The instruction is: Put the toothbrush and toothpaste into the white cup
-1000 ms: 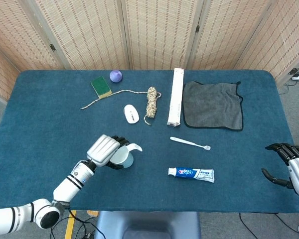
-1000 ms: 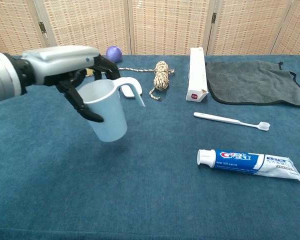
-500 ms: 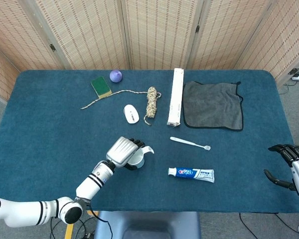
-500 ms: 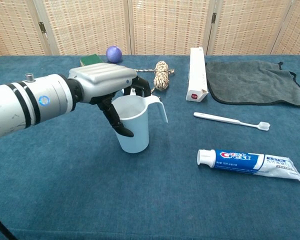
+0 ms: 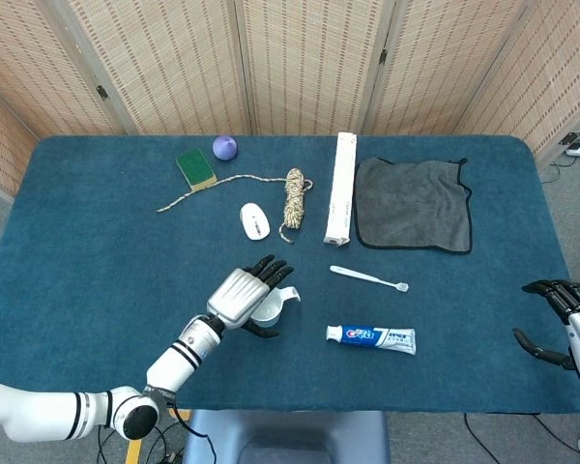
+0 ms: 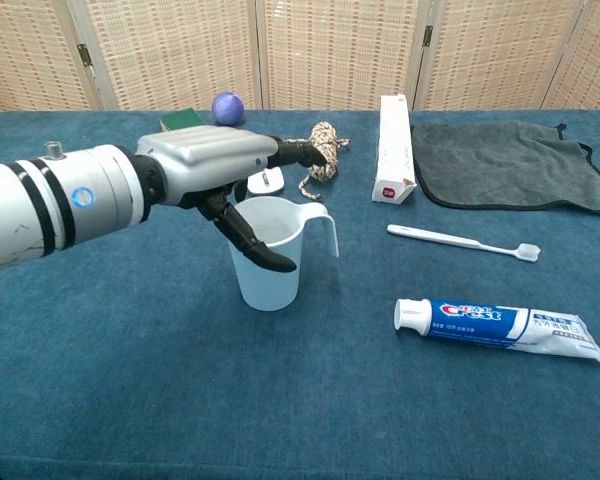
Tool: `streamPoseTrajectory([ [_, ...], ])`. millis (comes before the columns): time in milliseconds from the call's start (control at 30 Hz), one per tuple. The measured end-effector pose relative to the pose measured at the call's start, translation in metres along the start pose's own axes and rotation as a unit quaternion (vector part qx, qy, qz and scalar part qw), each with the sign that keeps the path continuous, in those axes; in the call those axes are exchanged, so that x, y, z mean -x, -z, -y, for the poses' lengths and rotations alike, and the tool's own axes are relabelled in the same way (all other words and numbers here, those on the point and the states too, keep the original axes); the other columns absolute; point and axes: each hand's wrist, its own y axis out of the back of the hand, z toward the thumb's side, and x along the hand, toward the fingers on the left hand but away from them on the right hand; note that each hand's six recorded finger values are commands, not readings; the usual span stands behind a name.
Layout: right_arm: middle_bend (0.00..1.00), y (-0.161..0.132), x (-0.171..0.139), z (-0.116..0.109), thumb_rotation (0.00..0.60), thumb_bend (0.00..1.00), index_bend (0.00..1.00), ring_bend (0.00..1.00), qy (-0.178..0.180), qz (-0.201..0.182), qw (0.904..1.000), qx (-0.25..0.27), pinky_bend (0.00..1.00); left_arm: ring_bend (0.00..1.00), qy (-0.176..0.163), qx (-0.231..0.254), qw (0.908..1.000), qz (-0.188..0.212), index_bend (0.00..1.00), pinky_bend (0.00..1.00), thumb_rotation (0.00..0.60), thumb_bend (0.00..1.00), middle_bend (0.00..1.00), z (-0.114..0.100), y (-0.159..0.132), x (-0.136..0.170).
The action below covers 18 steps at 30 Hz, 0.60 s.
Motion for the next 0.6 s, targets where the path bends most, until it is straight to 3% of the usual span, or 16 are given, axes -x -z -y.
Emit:
streamPoseTrajectory([
  [233,0.31,-0.009,0.007,0.002,0.600,0.21,0.30,0.25,-0.008,-0.021,0.9997,-0.001,0.30,0.05,-0.044,0.032,0.9979,-0.036,0.00,0.42,0.395,0.12,0.09,-0.029,0.026,0.024],
  [433,0.34,-0.023,0.016,0.010,0.600,0.25,0.30,0.30,-0.021,-0.051,0.9985,0.001,0.31,0.06,-0.079,0.049,0.9901,-0.105,0.00,0.42,0.595,0.12,0.09,-0.044,0.078,0.057],
  [600,0.39,-0.036,0.025,0.017,0.600,0.26,0.30,0.37,-0.036,-0.075,0.9965,-0.002,0.39,0.08,-0.106,0.068,0.9794,-0.158,0.00,0.42,0.600,0.12,0.09,-0.051,0.117,0.091],
])
